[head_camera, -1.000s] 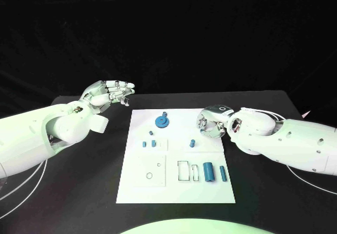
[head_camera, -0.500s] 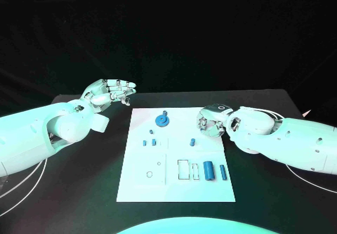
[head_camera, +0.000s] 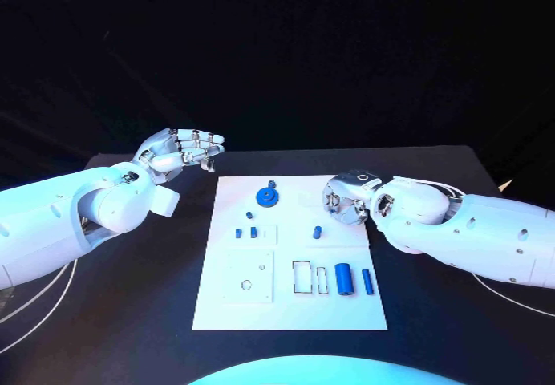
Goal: Assemble the parts on the task board
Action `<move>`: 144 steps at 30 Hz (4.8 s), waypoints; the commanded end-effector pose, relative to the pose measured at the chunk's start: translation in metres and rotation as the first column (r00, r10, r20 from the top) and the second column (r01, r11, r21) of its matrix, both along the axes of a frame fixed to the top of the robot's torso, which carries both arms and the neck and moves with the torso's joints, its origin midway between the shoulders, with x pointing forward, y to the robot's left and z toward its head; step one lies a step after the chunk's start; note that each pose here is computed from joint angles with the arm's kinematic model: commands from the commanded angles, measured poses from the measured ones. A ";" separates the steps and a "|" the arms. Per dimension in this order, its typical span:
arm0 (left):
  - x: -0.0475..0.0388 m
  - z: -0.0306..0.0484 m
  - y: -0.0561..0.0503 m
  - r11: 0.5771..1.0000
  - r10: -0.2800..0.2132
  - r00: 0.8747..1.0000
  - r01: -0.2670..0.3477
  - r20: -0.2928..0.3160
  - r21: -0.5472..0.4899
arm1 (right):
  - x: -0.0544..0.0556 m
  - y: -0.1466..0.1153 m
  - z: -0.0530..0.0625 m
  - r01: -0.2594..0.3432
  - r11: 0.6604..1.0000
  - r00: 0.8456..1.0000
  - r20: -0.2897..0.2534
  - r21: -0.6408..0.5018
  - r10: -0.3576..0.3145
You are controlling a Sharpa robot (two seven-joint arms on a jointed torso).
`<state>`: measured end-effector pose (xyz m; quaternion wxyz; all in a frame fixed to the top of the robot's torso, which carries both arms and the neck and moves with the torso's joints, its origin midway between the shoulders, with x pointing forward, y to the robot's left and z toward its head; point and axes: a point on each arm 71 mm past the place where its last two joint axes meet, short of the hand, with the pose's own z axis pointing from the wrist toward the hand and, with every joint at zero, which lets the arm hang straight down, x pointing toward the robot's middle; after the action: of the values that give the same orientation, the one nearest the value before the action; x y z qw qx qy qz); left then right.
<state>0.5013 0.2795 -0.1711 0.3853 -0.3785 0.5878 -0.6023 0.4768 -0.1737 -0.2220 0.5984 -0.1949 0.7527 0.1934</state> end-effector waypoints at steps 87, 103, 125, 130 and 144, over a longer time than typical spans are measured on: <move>-0.0018 -0.0014 -0.017 1.000 0.006 1.000 -0.007 0.012 0.011 | -0.092 0.116 -0.025 -0.293 0.908 0.953 0.012 0.299 0.303; -0.0020 -0.0017 -0.018 1.000 -0.001 1.000 0.001 0.009 0.010 | -0.092 0.119 -0.034 -0.282 0.922 0.956 -0.004 0.265 0.294; -0.0015 -0.0025 -0.016 1.000 -0.006 1.000 0.006 0.001 0.012 | -0.095 0.121 -0.035 -0.290 0.917 0.953 -0.008 0.273 0.304; -0.0014 -0.0026 -0.016 1.000 -0.006 1.000 0.006 0.000 0.013 | -0.095 0.122 -0.035 -0.292 0.916 0.952 -0.008 0.275 0.306; -0.0017 -0.0028 -0.015 1.000 -0.006 1.000 0.007 -0.004 0.014 | -0.097 0.122 -0.034 -0.293 0.915 0.952 -0.009 0.276 0.307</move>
<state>0.5001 0.2668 -0.1746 0.3924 -0.3785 0.5935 -0.5920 0.3818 -0.0522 -0.2556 0.5660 -0.2114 0.6951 0.3897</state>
